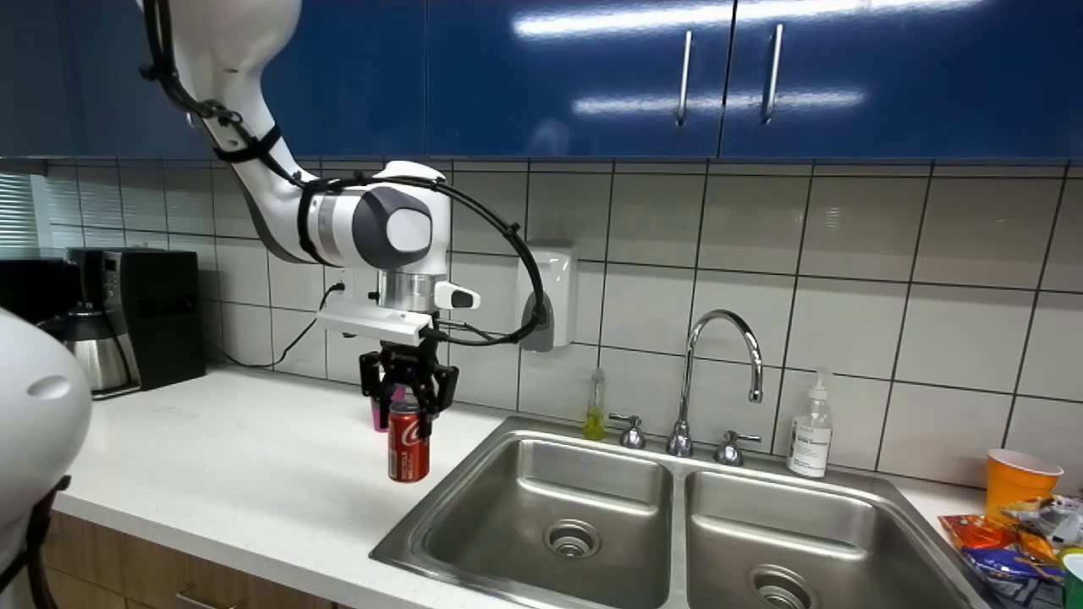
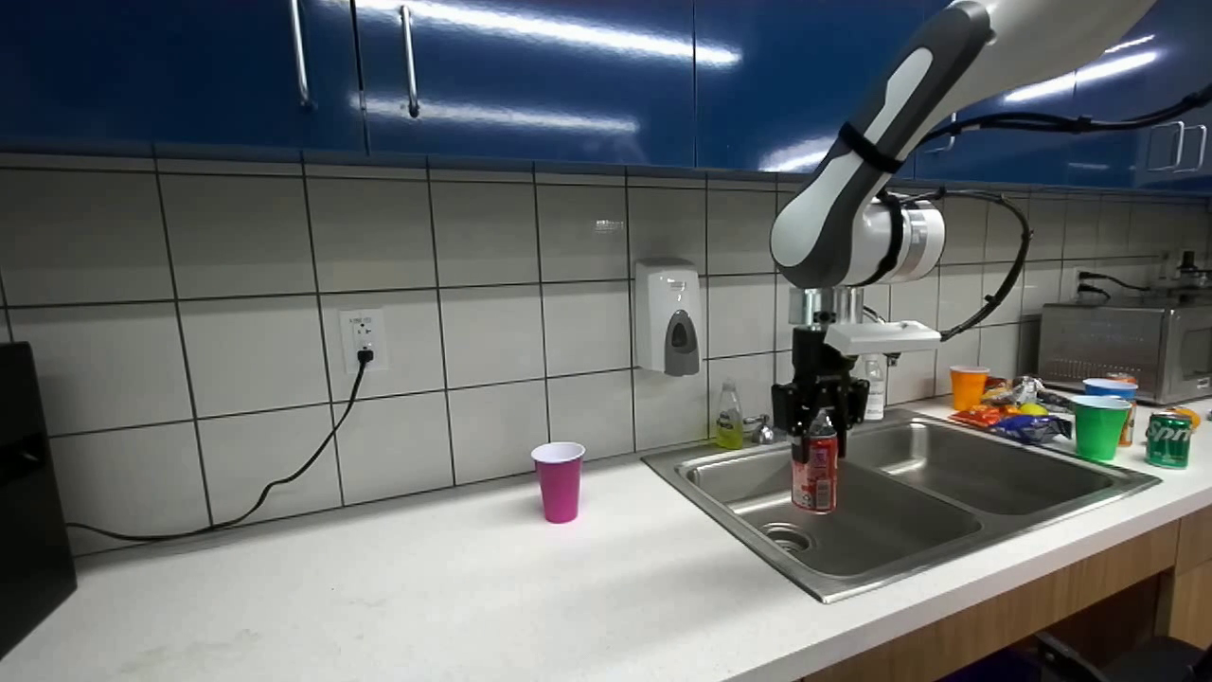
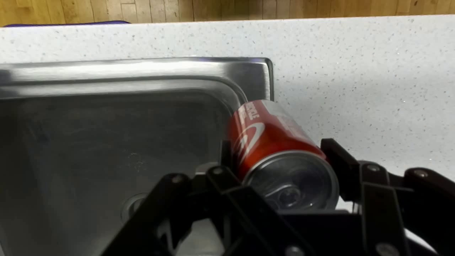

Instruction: Put the red can in the sink.

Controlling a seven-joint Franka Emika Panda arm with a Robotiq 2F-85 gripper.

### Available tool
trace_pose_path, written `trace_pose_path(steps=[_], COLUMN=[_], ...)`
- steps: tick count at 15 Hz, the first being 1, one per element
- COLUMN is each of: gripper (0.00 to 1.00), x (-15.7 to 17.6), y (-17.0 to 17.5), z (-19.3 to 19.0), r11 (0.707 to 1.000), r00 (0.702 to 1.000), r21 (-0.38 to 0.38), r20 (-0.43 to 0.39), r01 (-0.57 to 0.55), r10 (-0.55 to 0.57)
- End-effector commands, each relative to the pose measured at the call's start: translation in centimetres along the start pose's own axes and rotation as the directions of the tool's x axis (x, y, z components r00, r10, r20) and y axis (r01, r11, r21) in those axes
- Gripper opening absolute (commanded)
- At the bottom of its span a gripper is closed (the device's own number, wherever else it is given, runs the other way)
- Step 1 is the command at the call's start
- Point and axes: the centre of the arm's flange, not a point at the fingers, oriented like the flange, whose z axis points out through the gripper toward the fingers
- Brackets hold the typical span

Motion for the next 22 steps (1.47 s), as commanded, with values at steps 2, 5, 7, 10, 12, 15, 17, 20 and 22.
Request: trace_pose_path(steps=[2, 5, 7, 10, 12, 15, 17, 20, 22], gripper=[0.39, 0.39, 0.39, 0.39, 0.39, 0.39, 0.39, 0.39, 0.39], x=[-0.4, -0.3, -0.2, 0.1, 0.4, 1.1, 1.8, 2.8, 3.4], y=[2.4, 4.2, 5.4, 6.9, 7.7, 8.5, 9.1, 9.9, 10.4], z=[0.2, 1.0, 1.6, 2.7, 3.3, 4.3, 5.0, 5.8, 6.3], r11=[0.998, 0.997, 0.995, 0.993, 0.992, 0.990, 0.989, 0.987, 0.986], r00=[0.999, 0.997, 0.996, 0.994, 0.993, 0.992, 0.991, 0.990, 0.990], r21=[-0.027, -0.037, -0.044, -0.056, -0.064, -0.073, -0.078, -0.083, -0.087], r20=[0.004, 0.012, 0.019, 0.026, 0.029, 0.031, 0.027, 0.023, 0.021], r01=[-0.050, -0.073, -0.088, -0.105, -0.111, -0.119, -0.126, -0.135, -0.141], r10=[0.050, 0.074, 0.089, 0.107, 0.113, 0.121, 0.129, 0.137, 0.143])
